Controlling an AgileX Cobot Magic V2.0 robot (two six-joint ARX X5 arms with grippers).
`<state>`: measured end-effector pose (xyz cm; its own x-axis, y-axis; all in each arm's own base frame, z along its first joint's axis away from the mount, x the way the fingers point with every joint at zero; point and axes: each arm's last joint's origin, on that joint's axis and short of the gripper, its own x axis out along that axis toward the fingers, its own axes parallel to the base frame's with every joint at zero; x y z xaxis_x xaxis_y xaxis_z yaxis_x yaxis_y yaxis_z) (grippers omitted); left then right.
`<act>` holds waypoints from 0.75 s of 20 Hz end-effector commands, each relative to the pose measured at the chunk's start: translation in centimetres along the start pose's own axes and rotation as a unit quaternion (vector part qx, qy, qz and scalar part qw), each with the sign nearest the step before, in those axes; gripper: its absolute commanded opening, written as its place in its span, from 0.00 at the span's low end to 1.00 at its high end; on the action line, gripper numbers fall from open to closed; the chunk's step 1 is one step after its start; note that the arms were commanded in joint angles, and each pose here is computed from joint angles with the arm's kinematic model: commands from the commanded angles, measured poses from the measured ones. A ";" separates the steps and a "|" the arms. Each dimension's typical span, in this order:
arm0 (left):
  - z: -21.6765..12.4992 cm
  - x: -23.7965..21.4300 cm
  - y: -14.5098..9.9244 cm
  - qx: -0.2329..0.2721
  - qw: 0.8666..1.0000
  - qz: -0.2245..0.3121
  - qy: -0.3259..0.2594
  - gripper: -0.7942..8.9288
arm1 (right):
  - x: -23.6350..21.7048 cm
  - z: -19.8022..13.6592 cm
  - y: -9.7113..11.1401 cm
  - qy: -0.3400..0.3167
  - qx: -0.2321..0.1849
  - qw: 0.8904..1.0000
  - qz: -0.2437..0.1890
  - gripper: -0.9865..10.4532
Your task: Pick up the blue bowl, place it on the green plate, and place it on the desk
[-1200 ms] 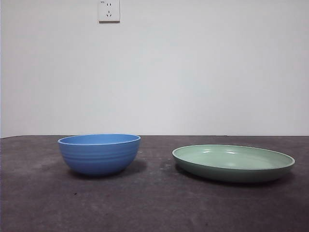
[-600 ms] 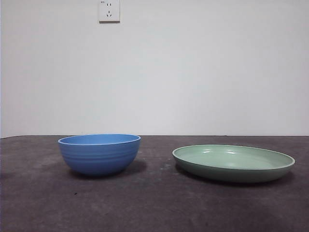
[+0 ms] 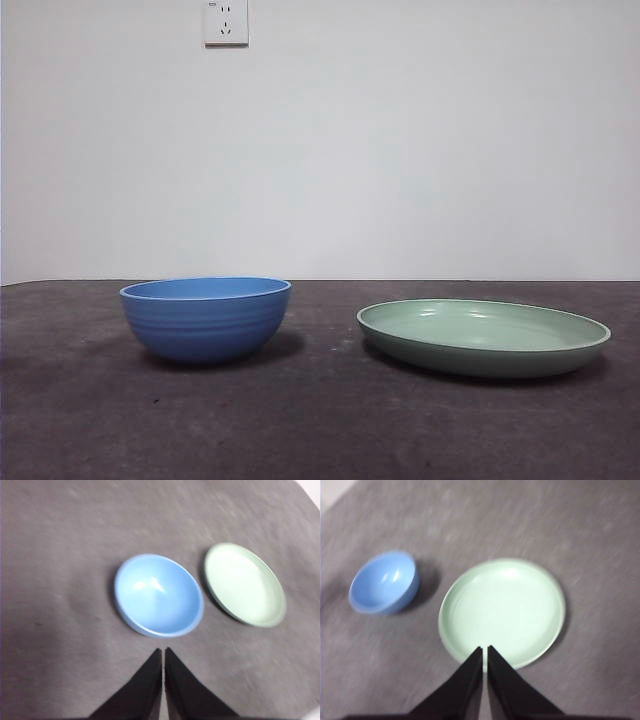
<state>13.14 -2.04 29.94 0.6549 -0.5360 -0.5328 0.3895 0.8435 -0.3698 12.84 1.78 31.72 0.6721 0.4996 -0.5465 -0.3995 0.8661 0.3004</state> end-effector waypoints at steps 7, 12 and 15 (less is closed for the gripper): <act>1.0 0.5 -1.0 0.039 0.997 -0.051 0.031 0.09 | 1.5 0.2 0.6 0.083 -0.030 0.994 0.058 0.10; 1.0 0.5 -1.0 0.036 0.998 -0.050 0.032 0.20 | 1.6 0.2 0.6 0.081 -0.028 0.995 0.059 0.19; 1.0 0.5 -1.0 0.037 0.998 -0.050 0.030 0.52 | 1.6 0.3 0.6 0.079 -0.029 0.995 0.059 0.48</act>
<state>13.64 -3.05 30.14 0.5619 -0.6104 -0.5583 0.4785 0.7903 -0.3826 13.69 3.04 30.71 0.5010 0.5797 -0.6426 -0.4940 0.8012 0.3376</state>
